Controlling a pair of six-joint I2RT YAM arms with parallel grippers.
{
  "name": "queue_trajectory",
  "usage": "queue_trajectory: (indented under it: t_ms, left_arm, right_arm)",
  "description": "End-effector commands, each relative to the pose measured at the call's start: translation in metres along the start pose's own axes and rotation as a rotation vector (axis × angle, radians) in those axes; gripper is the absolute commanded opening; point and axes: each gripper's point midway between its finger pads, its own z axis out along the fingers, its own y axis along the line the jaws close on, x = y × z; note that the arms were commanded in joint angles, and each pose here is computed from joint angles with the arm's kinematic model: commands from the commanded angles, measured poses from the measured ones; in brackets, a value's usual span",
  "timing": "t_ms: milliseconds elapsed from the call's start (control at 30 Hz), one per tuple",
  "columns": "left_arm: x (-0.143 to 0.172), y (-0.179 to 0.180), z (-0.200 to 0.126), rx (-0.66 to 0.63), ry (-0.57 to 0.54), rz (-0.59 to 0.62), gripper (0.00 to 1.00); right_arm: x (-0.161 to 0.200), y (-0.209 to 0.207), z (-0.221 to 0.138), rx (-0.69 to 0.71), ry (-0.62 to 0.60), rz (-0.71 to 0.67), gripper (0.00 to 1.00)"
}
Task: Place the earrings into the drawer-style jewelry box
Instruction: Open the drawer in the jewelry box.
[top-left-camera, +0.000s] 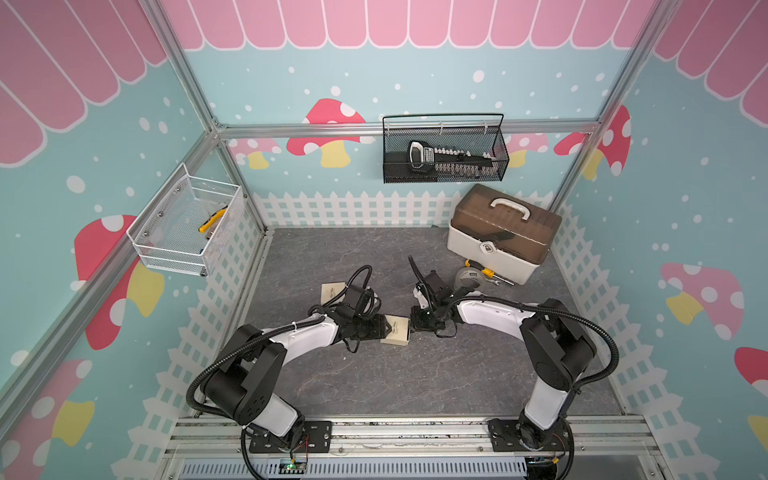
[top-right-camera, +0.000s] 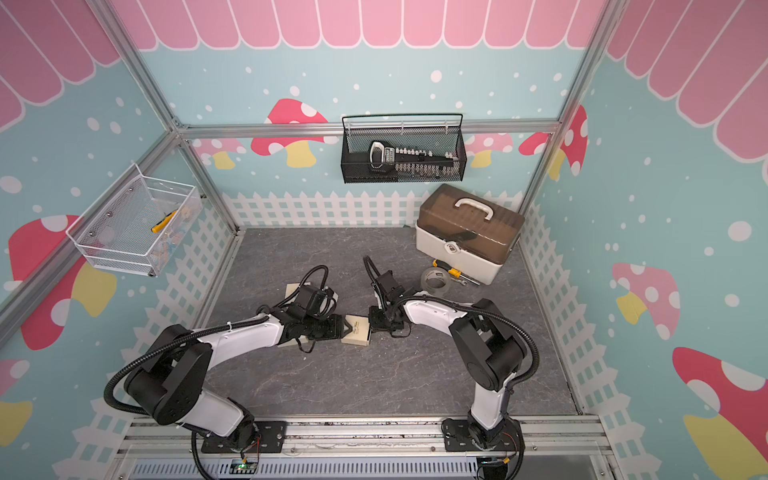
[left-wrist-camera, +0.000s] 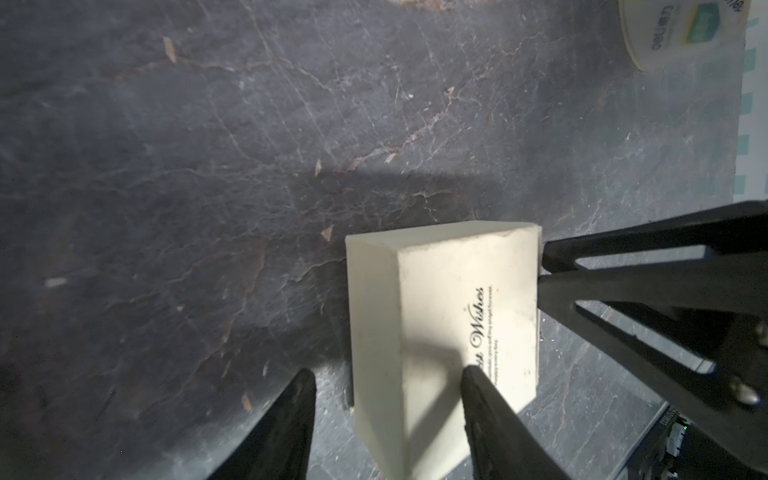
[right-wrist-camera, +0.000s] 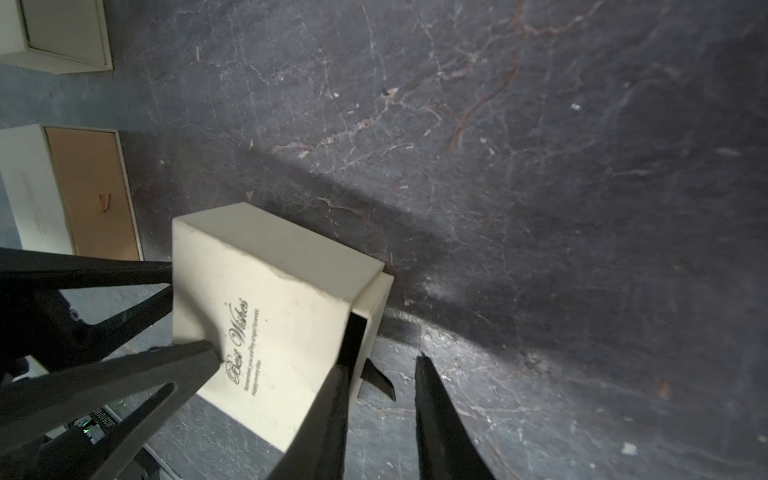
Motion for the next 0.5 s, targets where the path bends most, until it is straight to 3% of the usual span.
queue_trajectory:
  t_ms: [0, 467]
  left_arm:
    - [-0.006, -0.003, 0.002, 0.002, -0.006, 0.015, 0.57]
    - [0.004, 0.002, 0.010, -0.006, 0.020, 0.002, 0.50]
  right_arm:
    - [0.005, -0.013, 0.005, 0.100, 0.033, -0.003, 0.27]
    - [0.008, -0.010, 0.006, 0.191, 0.078, -0.051, 0.26]
